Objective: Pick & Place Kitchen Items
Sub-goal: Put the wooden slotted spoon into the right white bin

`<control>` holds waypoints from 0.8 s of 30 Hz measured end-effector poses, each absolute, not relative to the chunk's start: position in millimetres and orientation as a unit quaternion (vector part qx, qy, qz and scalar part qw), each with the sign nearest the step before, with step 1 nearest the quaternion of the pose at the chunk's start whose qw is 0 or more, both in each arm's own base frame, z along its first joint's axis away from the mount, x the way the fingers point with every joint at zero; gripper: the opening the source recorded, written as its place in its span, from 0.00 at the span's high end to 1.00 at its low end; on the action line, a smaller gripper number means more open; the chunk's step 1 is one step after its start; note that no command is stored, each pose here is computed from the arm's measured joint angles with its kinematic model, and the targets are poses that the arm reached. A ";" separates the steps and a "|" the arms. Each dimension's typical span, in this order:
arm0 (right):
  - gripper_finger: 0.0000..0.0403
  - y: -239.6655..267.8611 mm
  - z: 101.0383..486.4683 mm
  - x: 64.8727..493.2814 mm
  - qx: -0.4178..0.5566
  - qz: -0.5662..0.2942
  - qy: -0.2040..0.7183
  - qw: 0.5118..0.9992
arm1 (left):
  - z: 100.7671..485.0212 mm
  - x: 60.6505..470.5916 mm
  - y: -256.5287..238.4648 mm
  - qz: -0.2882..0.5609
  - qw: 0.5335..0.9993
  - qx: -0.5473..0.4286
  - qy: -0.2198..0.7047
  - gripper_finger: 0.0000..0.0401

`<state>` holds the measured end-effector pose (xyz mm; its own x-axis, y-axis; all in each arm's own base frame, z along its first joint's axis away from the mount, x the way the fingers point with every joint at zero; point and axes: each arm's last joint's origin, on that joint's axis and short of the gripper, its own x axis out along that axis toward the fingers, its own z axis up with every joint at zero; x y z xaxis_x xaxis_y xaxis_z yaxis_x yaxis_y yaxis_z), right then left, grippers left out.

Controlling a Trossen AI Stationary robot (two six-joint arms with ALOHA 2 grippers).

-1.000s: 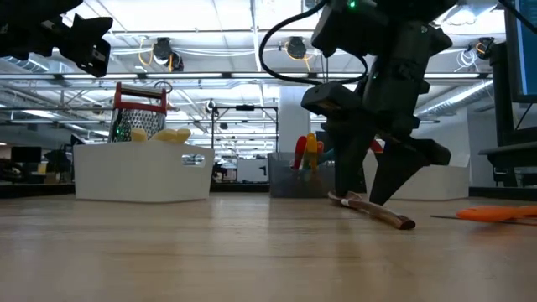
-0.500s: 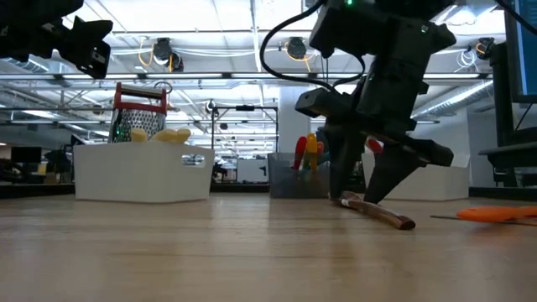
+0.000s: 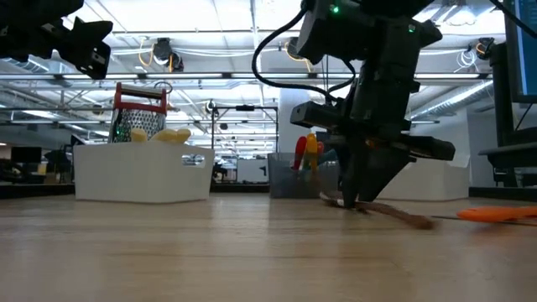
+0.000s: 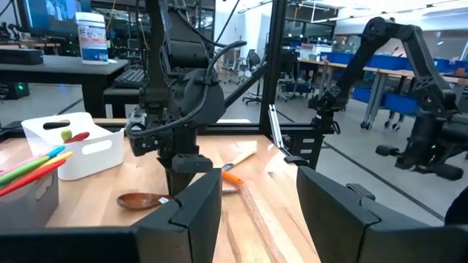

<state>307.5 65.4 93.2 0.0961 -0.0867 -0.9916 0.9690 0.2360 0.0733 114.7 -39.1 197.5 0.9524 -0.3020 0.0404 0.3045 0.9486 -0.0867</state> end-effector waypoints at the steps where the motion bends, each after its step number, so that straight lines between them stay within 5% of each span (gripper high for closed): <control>1: 0.87 65.8 95.0 307.4 0.437 -0.438 0.503 0.603 | 197.5 114.7 -39.1 -0.153 0.987 -0.046 -0.013 0.55; 4: 0.95 66.6 104.6 310.4 0.452 -0.425 0.477 0.622 | 197.1 114.7 -39.1 -0.154 0.987 -0.044 -0.011 0.55; 24: 0.94 61.5 184.9 341.3 0.540 -0.243 0.281 0.756 | 197.0 114.7 -39.1 -0.153 0.988 -0.028 -0.013 0.55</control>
<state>341.3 61.5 184.9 0.7244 -0.0636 -0.6864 0.6700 0.2993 0.6793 114.7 -39.1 197.0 0.9528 -0.3017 0.0351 0.3032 0.9515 -0.0518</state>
